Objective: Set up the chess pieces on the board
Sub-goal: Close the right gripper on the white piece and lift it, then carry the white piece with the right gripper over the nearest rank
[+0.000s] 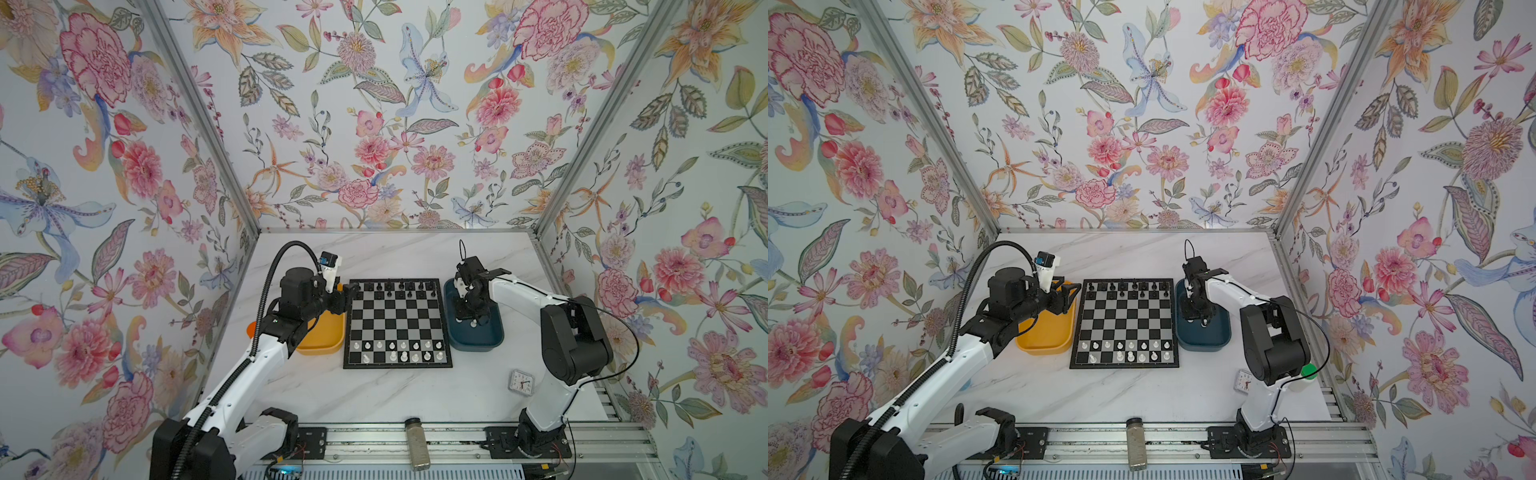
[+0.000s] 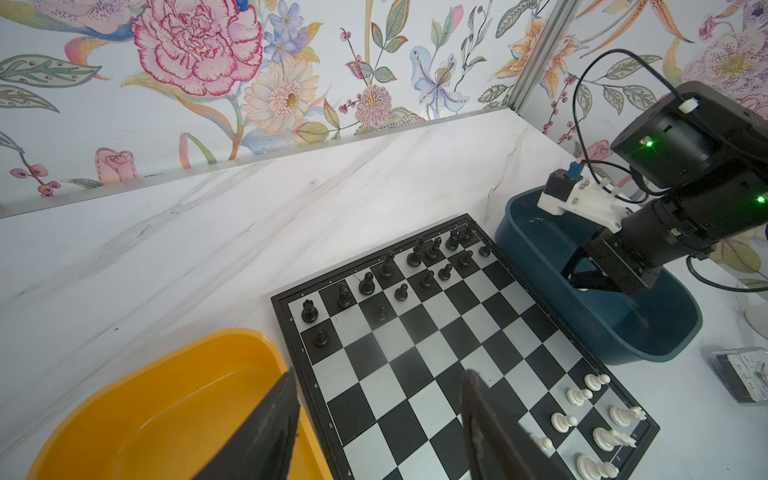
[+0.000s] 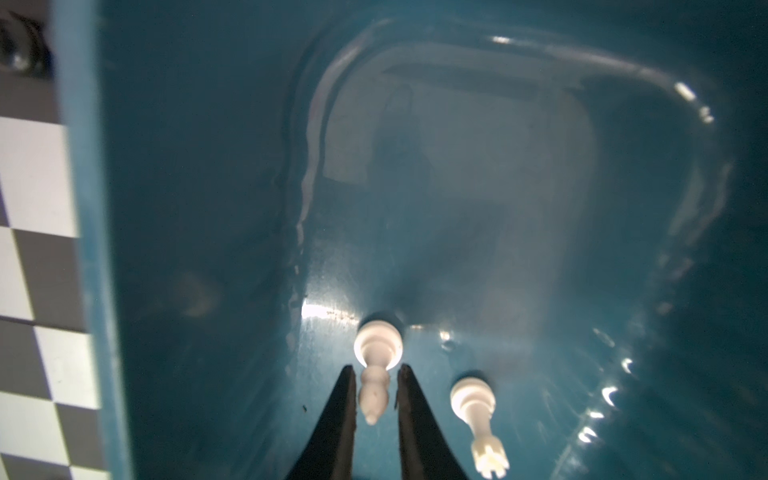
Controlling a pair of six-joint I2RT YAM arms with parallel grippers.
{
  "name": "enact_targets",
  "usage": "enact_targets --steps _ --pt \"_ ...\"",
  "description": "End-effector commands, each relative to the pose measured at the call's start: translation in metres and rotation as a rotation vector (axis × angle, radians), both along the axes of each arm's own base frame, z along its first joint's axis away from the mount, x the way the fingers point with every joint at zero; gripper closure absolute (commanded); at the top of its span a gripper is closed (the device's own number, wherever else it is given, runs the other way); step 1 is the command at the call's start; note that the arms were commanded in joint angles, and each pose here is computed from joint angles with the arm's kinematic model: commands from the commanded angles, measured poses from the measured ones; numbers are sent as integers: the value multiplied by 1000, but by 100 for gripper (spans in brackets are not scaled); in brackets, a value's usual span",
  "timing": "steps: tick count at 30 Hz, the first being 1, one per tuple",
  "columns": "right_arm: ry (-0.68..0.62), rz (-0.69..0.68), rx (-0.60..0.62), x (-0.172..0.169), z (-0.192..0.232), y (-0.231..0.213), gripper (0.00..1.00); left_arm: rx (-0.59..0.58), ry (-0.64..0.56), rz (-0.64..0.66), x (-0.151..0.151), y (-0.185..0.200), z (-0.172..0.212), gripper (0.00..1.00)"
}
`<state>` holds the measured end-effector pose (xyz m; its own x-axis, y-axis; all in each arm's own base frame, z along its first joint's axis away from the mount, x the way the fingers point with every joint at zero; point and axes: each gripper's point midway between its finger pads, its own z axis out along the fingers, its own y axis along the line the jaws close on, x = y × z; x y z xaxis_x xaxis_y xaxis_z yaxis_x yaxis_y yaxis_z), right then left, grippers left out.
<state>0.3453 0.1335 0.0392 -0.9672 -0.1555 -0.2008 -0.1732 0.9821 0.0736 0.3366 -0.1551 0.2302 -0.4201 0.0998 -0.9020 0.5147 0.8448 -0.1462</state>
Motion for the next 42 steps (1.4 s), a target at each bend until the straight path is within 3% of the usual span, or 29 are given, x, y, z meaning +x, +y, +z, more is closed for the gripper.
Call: enact_targets --steps 1,6,11,21,31,37,42 --pt "6 9 4 4 -2 2 81 10 -31 -7 2 -3 12 37" --pt "4 9 3 3 -2 2 86 11 -33 -6 1 -2 12 37" --pt "-16 6 -12 5 6 0 100 13 -36 0 1 -1 13 37" --pt "-136 81 -101 1 71 18 100 35 -51 34 -4 8 14 37" --pt "-200 287 1 -53 125 121 100 34 -74 123 -8 24 19 36" --pt "-131 446 58 -107 108 193 100 26 -104 187 -12 36 28 35" --pt "-84 516 73 -136 93 223 100 23 -124 243 -15 47 34 34"
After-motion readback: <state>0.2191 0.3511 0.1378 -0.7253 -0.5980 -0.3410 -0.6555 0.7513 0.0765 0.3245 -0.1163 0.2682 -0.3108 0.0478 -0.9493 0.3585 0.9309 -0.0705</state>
